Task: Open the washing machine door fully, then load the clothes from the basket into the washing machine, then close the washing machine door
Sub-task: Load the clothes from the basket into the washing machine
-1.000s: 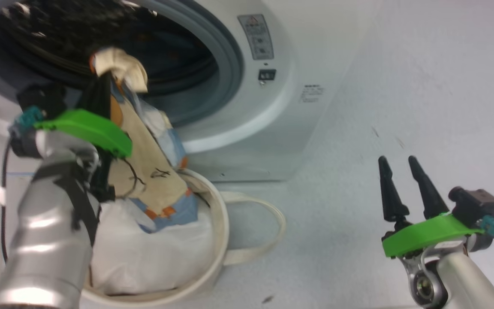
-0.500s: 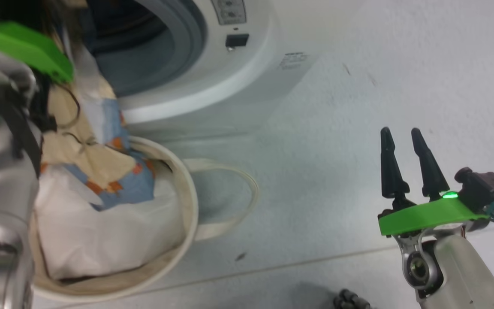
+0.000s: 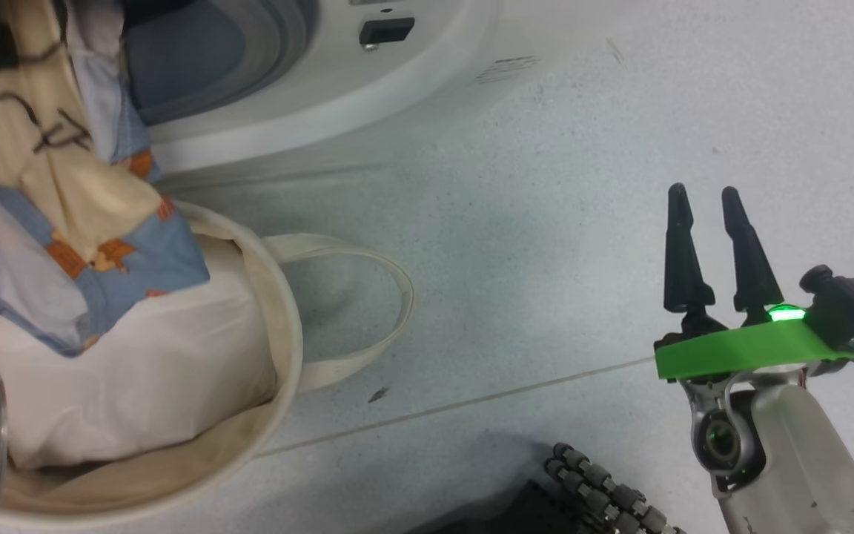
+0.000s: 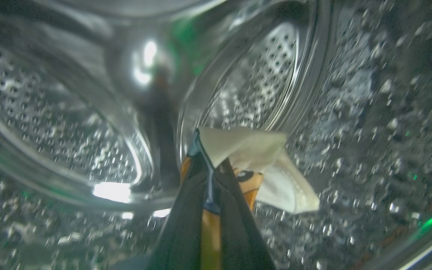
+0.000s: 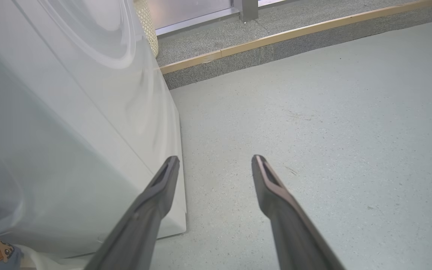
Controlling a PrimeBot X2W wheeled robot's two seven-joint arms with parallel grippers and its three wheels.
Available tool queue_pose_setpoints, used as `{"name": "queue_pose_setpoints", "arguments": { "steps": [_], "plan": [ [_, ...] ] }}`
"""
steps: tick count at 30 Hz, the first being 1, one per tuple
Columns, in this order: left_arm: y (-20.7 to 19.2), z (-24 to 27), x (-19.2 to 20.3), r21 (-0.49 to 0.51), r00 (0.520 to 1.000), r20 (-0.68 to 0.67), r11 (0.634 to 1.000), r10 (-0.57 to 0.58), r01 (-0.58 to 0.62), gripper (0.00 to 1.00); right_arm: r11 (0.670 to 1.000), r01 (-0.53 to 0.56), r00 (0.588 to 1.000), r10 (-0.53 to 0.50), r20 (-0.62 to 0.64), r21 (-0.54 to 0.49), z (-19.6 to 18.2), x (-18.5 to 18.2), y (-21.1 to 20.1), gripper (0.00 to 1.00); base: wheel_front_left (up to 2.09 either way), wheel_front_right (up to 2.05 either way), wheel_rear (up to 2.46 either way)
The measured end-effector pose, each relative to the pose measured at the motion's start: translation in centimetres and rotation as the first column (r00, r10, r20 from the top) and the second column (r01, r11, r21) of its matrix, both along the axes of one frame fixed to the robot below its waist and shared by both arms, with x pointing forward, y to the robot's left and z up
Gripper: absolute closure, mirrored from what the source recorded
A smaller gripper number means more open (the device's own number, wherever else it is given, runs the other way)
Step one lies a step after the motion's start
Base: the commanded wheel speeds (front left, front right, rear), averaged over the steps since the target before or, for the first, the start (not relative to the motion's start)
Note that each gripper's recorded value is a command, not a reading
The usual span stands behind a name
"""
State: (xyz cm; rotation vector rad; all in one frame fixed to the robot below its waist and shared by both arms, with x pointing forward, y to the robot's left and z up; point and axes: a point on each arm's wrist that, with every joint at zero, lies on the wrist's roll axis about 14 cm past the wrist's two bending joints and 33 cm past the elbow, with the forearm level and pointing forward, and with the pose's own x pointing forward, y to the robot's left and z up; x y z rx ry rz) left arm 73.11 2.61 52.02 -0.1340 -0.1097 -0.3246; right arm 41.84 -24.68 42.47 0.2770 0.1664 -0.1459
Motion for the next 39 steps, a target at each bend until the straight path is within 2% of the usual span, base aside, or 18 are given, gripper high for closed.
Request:
{"name": "queue_pose_setpoints", "arguments": {
  "steps": [4,6,8,12,17,18,19,22,27,33,39],
  "plan": [
    [0.2,0.4,0.3,-0.019,0.999,0.035,1.0,0.017,-0.017,1.0,1.0,0.004,1.0,-0.004,-0.01,-0.009,-0.4,0.0,-0.2,0.0,0.03,0.03,0.03],
    [0.4,-0.9,0.1,0.021,1.0,0.01,1.0,0.017,-0.017,1.0,1.0,-0.001,1.0,0.001,-0.006,-0.007,-0.3,0.1,0.0,0.0,0.07,0.07,0.07],
    [0.6,-3.8,-0.3,0.12,0.998,-0.059,0.993,0.006,0.001,1.0,1.0,-0.006,1.0,0.006,0.0,-0.007,-0.1,0.2,0.2,0.0,0.06,0.06,0.06],
    [0.9,-9.0,-1.9,0.22,0.972,-0.235,0.973,-0.014,0.068,1.0,1.0,-0.011,1.0,0.011,0.007,-0.01,0.2,0.3,0.4,0.0,0.01,0.01,0.01],
    [1.5,-9.8,-2.0,0.245,0.951,-0.309,0.967,0.011,0.069,1.0,1.0,-0.021,1.0,0.021,0.015,-0.011,0.5,0.3,0.7,0.0,0.0,0.0,0.0],
    [1.6,-9.7,-2.1,0.237,0.946,-0.324,0.969,0.016,0.065,0.36,1.0,-0.025,1.0,0.025,0.019,-0.009,0.6,0.3,0.9,0.0,0.0,0.0,0.0],
    [1.7,-9.8,-2.2,0.229,0.939,-0.343,0.972,0.021,0.061,0.0,1.0,-0.028,0.999,0.029,0.022,-0.008,0.7,0.4,1.0,0.0,0.0,0.0,0.0],
    [1.9,-10.2,-2.9,0.241,0.915,-0.402,0.968,0.034,0.07,0.0,0.999,-0.034,0.999,0.034,0.032,-0.005,1.1,0.4,1.1,0.0,0.0,0.0,0.0],
    [2.2,-9.4,-3.6,0.237,0.916,-0.401,0.969,0.036,0.066,0.0,0.999,-0.051,0.998,0.051,0.048,-0.004,1.6,0.6,1.5,0.0,0.0,0.0,0.0],
    [2.9,-6.6,-5.1,0.168,0.945,-0.324,0.986,0.035,0.021,0.0,0.993,-0.117,0.99,0.116,0.078,0.001,2.6,1.2,3.2,0.0,0.0,0.0,0.0],
    [3.8,-4.8,-8.0,0.079,0.956,-0.292,0.997,0.033,-0.011,0.0,0.981,-0.195,0.974,0.194,0.113,0.0,3.8,2.0,5.3,0.0,0.0,0.0,0.0]
  ]
}}
